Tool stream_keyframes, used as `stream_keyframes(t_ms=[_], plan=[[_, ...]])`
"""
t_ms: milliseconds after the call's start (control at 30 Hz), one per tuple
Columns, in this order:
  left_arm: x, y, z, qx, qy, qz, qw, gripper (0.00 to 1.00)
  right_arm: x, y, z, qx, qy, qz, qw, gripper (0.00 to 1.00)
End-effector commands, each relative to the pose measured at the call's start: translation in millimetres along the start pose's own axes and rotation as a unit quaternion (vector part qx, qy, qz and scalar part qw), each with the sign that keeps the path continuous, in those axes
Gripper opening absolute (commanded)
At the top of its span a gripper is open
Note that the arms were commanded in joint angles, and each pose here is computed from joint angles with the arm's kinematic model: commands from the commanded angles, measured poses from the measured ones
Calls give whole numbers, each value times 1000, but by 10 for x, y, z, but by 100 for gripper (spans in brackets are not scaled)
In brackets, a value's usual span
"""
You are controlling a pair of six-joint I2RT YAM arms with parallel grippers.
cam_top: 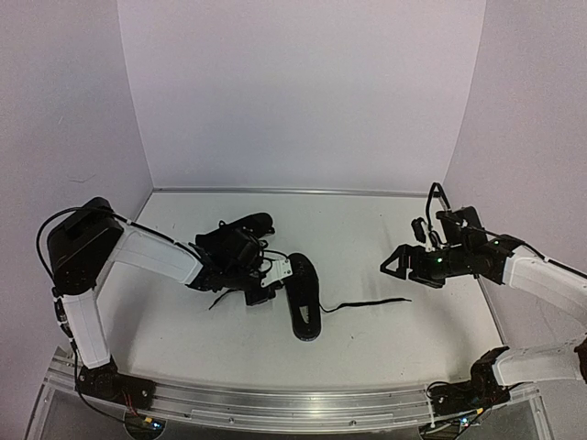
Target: Tie the shoes
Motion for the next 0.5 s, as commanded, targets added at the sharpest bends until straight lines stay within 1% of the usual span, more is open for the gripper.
stream_keyframes(t_ms=[0,333,467], plan=[[318,32,-339,8,-56,-9,998,0,-28,-43,-31,-4,-7,11,1000,98],[551,-42,-601,17,-107,4,994,0,-82,-98,17,-6,10,24,1000,98],[600,-88,-726,22,-131,17,991,0,-141,-159,73,-12,30,38,999,95]])
Point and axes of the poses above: each gripper's point midway between its finger pads, its own x axis back along the fingers, its own y axis along the line the jaws close on, z = x × y, the point moved 3 cm from there along x, back along the fingers, and after that the axes turned 1 degree about x, right-handed, at the moved point
